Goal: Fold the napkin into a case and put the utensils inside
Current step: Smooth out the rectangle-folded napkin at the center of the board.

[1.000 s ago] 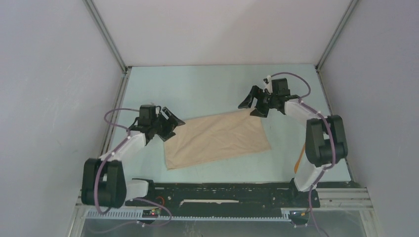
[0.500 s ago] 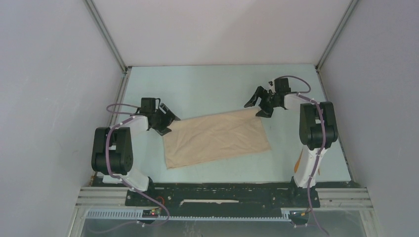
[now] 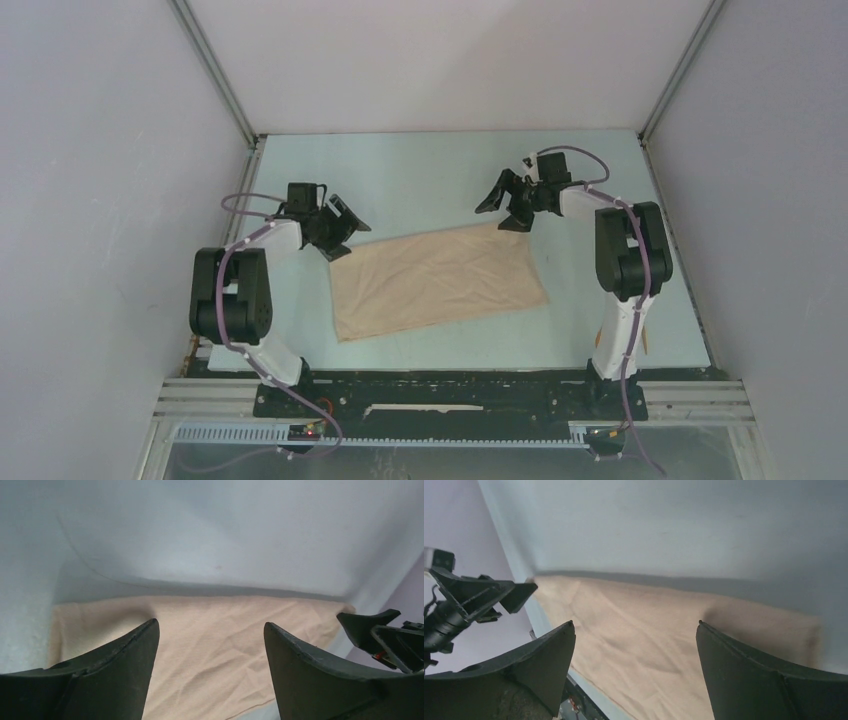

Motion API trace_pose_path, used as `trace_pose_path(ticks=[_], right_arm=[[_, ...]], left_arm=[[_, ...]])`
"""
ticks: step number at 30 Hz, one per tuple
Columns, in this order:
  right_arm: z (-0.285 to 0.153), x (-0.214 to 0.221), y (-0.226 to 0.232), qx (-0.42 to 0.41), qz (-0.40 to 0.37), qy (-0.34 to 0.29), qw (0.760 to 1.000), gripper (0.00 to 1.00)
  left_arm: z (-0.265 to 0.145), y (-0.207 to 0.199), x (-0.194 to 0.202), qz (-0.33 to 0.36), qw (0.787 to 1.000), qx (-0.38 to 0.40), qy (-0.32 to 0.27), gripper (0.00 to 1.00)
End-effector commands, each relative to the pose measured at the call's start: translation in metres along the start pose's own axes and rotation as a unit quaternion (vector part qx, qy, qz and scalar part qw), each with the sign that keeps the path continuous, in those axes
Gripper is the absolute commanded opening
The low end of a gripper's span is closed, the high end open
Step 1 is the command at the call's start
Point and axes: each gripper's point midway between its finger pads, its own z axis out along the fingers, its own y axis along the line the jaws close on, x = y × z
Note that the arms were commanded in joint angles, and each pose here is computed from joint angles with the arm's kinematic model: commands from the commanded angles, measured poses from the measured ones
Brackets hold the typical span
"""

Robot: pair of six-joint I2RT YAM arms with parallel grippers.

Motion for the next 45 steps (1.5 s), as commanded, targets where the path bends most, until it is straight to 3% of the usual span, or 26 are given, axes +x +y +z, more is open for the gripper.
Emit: trace_pose_path(ticks=[1,6,13,19,25,30,36,40,45], right_arm=[[0.004,-0.015,-0.042,0.022,0.046,-0.006,0.999,0.96],[-0.024,-0.015,-0.075,0.121,0.031,-0.024,0.992,0.96],[-0.063,-0.035,-0.059,0.179,-0.027,-0.072,0.981,0.97],[-0.040,-0.019,0.012,0.011,-0.032,-0.031,0.999,0.98],[0.008,-0.010,0.024,-0.063,0.006,0.003,0.998,0.97],[0.018,-0.017,-0.017,-0.002,0.018,-0.018,1.000,0.96],[-0.003,-0.042,-0.057,0.066,0.047,-0.041,0.996,0.97],[-0.033,-0.048,-0.055,0.132,0.007,-0.048,0.990,0.96],[-0.076,-0.026,-0.002,0.116,-0.046,-0.059,0.990,0.97]], left_arm=[[0.017,0.046,-0.002,-0.032,0.998,-0.062,0.012,0.83],[0.021,0.066,-0.001,-0.039,0.995,-0.091,0.019,0.83],[-0.007,0.031,-0.010,-0.006,0.999,-0.053,0.004,0.83],[-0.020,-0.005,-0.005,-0.002,1.000,0.016,0.012,0.83],[0.002,0.021,-0.003,-0.028,0.998,-0.028,0.040,0.83],[0.012,0.066,-0.007,-0.071,0.988,-0.128,0.044,0.84],[0.011,0.086,-0.003,-0.097,0.980,-0.167,0.041,0.84],[0.009,0.069,-0.002,-0.072,0.986,-0.139,0.048,0.84],[-0.020,0.019,-0.011,0.012,0.997,-0.080,0.011,0.85]])
